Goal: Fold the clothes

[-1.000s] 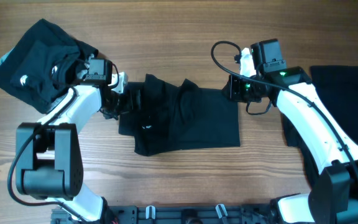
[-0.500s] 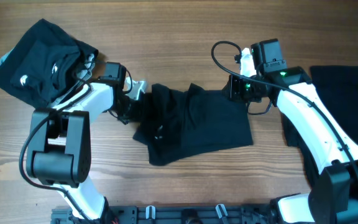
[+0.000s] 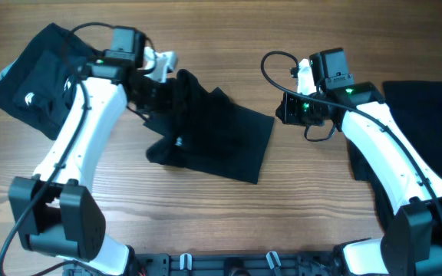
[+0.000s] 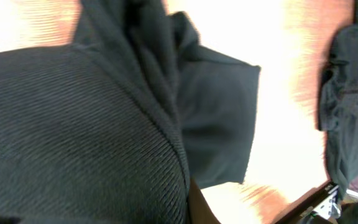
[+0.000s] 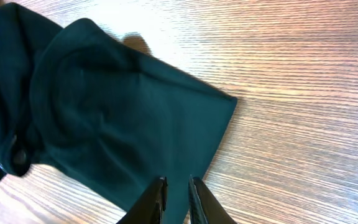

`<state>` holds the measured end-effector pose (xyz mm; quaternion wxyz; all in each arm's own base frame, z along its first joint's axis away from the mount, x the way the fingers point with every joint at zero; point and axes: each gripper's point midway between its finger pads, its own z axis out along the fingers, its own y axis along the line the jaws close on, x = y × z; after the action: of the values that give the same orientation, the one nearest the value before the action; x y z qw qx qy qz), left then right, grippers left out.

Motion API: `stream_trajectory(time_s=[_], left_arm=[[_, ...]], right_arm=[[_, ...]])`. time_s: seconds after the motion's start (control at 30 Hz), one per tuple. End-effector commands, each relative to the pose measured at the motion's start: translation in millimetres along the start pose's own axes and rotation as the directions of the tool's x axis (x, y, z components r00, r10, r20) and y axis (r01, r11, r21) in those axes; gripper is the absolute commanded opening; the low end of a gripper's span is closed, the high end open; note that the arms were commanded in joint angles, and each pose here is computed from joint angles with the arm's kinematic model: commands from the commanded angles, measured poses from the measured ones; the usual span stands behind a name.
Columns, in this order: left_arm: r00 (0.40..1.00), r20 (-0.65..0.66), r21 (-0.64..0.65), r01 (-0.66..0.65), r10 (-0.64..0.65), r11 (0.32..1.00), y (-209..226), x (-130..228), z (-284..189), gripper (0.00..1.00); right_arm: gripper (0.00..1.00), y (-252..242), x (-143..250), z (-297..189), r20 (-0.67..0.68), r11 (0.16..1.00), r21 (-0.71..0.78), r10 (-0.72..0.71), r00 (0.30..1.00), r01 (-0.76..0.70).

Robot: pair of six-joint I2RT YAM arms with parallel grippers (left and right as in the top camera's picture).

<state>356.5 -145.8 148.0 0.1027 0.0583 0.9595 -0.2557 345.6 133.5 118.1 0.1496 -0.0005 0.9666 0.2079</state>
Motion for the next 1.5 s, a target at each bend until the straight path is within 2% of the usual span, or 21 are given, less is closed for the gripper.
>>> stream_trajectory(time_s=[0.0,0.07,0.17,0.3,0.47,0.53,0.7,0.77,0.8,0.87,0.9,1.0,1.07,1.13,1.17,1.23,1.3,1.4,1.47], left_arm=[[0.999,0.006,0.094,-0.044,0.044,0.995,-53,-1,6,0.04],[0.997,0.012,0.088,-0.077,0.076,0.993,-69,1,14,0.04],[0.995,0.025,0.014,-0.098,0.097,0.995,-81,3,30,0.04],[0.994,0.021,-0.007,-0.106,0.106,0.994,-101,8,55,0.04],[0.992,-0.041,-0.027,-0.12,0.119,0.992,-123,28,109,0.04],[0.984,-0.091,-0.011,-0.152,0.151,0.988,-136,46,123,0.2],[0.98,-0.058,0.048,-0.19,0.192,0.981,-167,41,95,0.27],[0.978,-0.009,0.062,-0.207,0.207,0.976,-180,29,60,0.34],[0.969,0.027,0.059,-0.247,0.246,0.967,-183,22,39,0.37],[0.962,0.113,-0.045,-0.245,0.248,0.969,-166,2,6,0.43],[0.961,0.162,-0.151,-0.199,0.223,0.968,-140,-10,-12,0.45],[0.982,0.139,-0.308,-0.081,0.129,0.948,-78,-15,-22,0.47],[0.993,0.106,-0.346,-0.01,0.05,0.938,-44,-13,-14,0.45],[0.997,0.076,-0.367,0.055,-0.029,0.929,-11,-11,-3,0.35],[0.996,0.062,-0.357,0.079,-0.061,0.931,-1,-11,2,0.28],[0.993,0.016,-0.32,0.114,-0.115,0.941,12,-7,15,0.2],[0.987,-0.028,-0.3,0.143,-0.158,0.943,22,-5,28,0.15],[0.985,-0.079,-0.316,0.12,-0.152,0.941,30,1,45,0.15],[0.983,-0.092,-0.321,0.123,-0.16,0.939,34,2,51,0.15]], right_arm=[[0.21,-5,1,-2,-0.001,0.999,0.032,-0.008,1.0,0.008],[0.2,-14,12,11,-0.053,0.998,0.054,0.023,0.998,-0.02],[0.2,-35,25,35,-0.117,0.983,0.137,0.138,0.983,-0.122],[0.2,-50,42,63,-0.192,0.954,0.196,0.263,0.945,-0.225],[0.28,-60,44,69,-0.177,0.923,0.25,0.341,0.923,-0.293],[0.3,-68,42,64,-0.168,0.914,0.255,0.363,0.916,-0.316],[0.34,-75,34,52,-0.143,0.916,0.233,0.365,0.92,-0.327],[0.38,-68,23,42,-0.131,0.929,0.18,0.348,0.928,-0.323],[0.39,-57,14,36,-0.131,0.954,0.11,0.292,0.947,-0.279],[0.43,-32,2,26,-0.121,0.985,-0.018,0.171,0.978,-0.174],[0.46,-16,-2,19,-0.107,0.988,-0.094,0.112,0.988,-0.122],[0.48,23,-4,10,-0.076,0.959,-0.283,-0.044,0.996,0.02],[0.5,49,-3,8,-0.043,0.915,-0.386,-0.143,0.989,0.116],[0.54,53,-3,16,-0.053,0.937,-0.339,-0.112,0.992,0.088],[0.54,55,-2,20,-0.059,0.945,-0.318,-0.097,0.993,0.074],[0.54,73,4,32,-0.074,0.943,-0.324,-0.109,0.991,0.08],[0.57,98,13,49,-0.089,0.931,-0.351,-0.143,0.986,0.103],[0.65,128,28,77,-0.086,0.901,-0.39,-0.238,0.967,0.187],[0.64,129,40,93,-0.128,0.912,-0.371,-0.239,0.963,0.177]])
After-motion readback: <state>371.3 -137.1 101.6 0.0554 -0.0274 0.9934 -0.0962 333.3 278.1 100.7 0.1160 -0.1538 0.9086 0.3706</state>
